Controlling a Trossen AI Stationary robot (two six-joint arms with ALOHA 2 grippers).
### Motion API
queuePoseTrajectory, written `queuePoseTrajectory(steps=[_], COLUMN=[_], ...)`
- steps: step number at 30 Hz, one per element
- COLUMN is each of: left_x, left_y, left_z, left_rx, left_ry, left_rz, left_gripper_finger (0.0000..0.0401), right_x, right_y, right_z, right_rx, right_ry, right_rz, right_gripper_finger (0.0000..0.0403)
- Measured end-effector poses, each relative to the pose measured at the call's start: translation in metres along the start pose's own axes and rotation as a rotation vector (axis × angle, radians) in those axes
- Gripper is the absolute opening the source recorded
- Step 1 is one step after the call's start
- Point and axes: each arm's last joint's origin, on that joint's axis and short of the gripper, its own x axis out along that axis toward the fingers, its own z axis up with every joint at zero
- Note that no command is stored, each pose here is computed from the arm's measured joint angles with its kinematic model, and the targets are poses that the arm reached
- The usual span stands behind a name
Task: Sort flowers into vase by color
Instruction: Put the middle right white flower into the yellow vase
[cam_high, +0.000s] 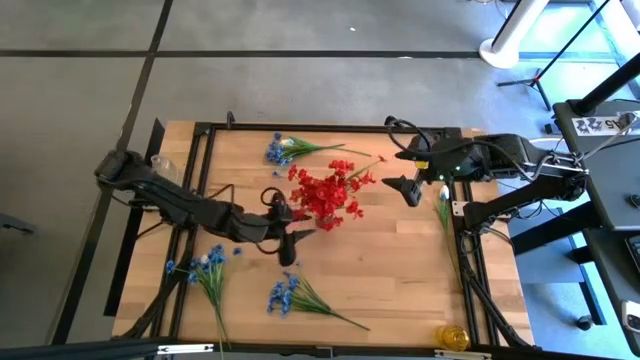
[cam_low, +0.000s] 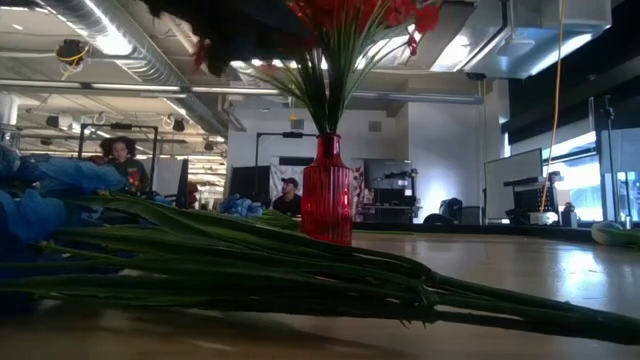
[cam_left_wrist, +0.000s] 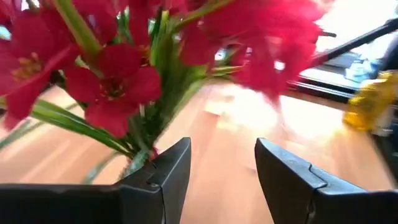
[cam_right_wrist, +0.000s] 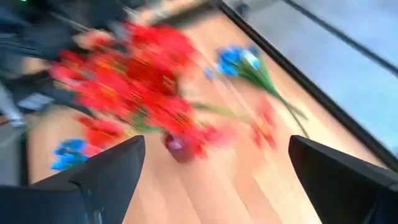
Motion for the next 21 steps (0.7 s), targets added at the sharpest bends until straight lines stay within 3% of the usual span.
queuePoseTrajectory(steps=[10,15,21], left_x=[-0.077,-0.109,-0.133], left_y=[0.002,0.006,0.01], left_z=[0.032,0.048,0.057], left_rx=[-0.205,-0.278,-0.317], left_ry=[-0.031,-0.101,-0.145], left_rz=[-0.156,-0.257,-0.332], left_gripper_finger=[0.0168,0.0167,0.0167], right_x=[0.022,0.051,0.092], right_y=[-0.03,-0.048,-0.092], right_z=[-0.043,-0.071,-0.117], right_rx=[0.348,0.506,0.668], right_ry=[0.434,0.599,0.786], right_rz=[-0.371,-0.486,-0.649], right_gripper_finger=[0.0395,0.0395,0.0368])
